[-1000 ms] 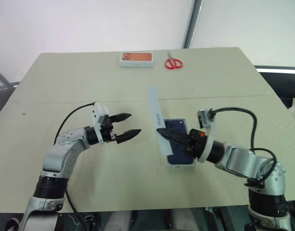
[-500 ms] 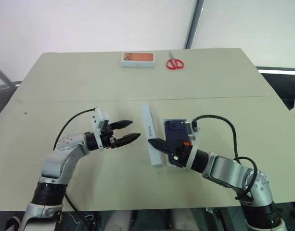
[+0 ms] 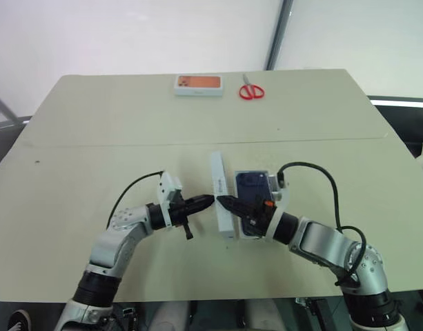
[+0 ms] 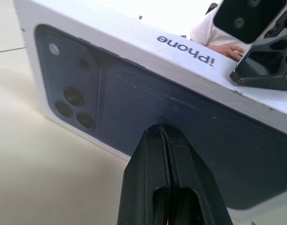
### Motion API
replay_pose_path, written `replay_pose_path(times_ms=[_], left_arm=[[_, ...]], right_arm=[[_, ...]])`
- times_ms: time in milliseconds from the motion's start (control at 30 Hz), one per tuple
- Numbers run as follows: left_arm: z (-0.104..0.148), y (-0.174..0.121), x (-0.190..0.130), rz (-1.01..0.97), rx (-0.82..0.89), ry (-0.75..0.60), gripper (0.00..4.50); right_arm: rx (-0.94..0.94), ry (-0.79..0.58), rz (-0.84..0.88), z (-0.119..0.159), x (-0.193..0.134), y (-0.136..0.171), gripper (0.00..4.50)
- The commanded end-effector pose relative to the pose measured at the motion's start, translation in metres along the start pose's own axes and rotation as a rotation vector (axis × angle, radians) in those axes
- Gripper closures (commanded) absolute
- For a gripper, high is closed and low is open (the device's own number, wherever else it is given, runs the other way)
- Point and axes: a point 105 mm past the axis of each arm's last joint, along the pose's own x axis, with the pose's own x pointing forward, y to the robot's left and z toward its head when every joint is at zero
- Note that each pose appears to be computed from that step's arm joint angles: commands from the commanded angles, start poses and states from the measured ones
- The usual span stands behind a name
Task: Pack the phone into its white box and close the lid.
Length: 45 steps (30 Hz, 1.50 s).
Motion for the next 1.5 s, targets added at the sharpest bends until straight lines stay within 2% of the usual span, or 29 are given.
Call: replay_pose_path(times_ms=[33,133,233,267,433,567,667,833,867,967,1067,1133,1267,1400,1500], left_arm=[[0.007,-0.001,0.007,-0.015,0.032,-0.025,4.5],[0.006,-0.002,0.014,-0.022,0.034,-0.028,4.5],[0.006,-0.002,0.022,-0.022,0.019,-0.044,4.5],[0.007,-0.004,0.026,-0.03,0.022,-0.054,4.5],[0.007,-0.011,0.044,-0.054,0.012,-0.071,4.5],[0.001,-0.009,0.054,-0.057,-0.005,-0.066,4.5],[0.002,-0.007,0.06,-0.055,-0.004,-0.073,4.5],[0.005,-0.005,0.06,-0.06,0.005,-0.078,4.5],[0.006,-0.005,0.059,-0.059,0.005,-0.078,4.5],[0.013,-0.005,0.051,-0.058,0.026,-0.081,4.5],[0.016,-0.006,0.036,-0.059,0.04,-0.054,4.5],[0.012,-0.006,0.023,-0.047,0.049,-0.007,4.5],[-0.003,0.002,0.002,0.009,0.055,0.064,4.5],[-0.019,0.002,0.004,0.012,0.075,0.13,4.5],[-0.023,-0.002,0.013,0.002,0.051,0.126,4.5]], right_arm=[[-0.051,-0.026,-0.006,0.012,-0.006,0.004,2.21],[-0.204,-0.058,-0.064,0.028,-0.013,0.002,0.62],[-0.436,-0.027,-0.095,0.034,-0.026,0.003,0.62],[-0.432,-0.044,-0.107,0.04,-0.031,0.001,0.62],[-0.606,-0.145,-0.255,0.082,-0.062,-0.016,0.62],[-0.907,-0.182,-0.407,0.116,-0.087,-0.026,0.62],[-1.137,-0.177,-0.486,0.131,-0.099,-0.032,1.44],[-1.304,-0.09,-0.411,0.112,-0.086,-0.032,4.06],[-1.33,-0.077,-0.394,0.109,-0.083,-0.031,4.46],[-1.449,-0.031,-0.36,0.101,-0.076,-0.032,4.46],[-1.467,-0.035,-0.331,0.099,-0.07,-0.033,4.46],[-1.491,-0.043,-0.315,0.098,-0.067,-0.03,4.46],[-1.507,0.026,-0.267,0.082,-0.063,-0.037,4.46],[-1.507,0.049,-0.232,0.073,-0.058,-0.037,4.46],[-1.538,0.086,-0.248,0.071,-0.058,-0.042,4.46]])
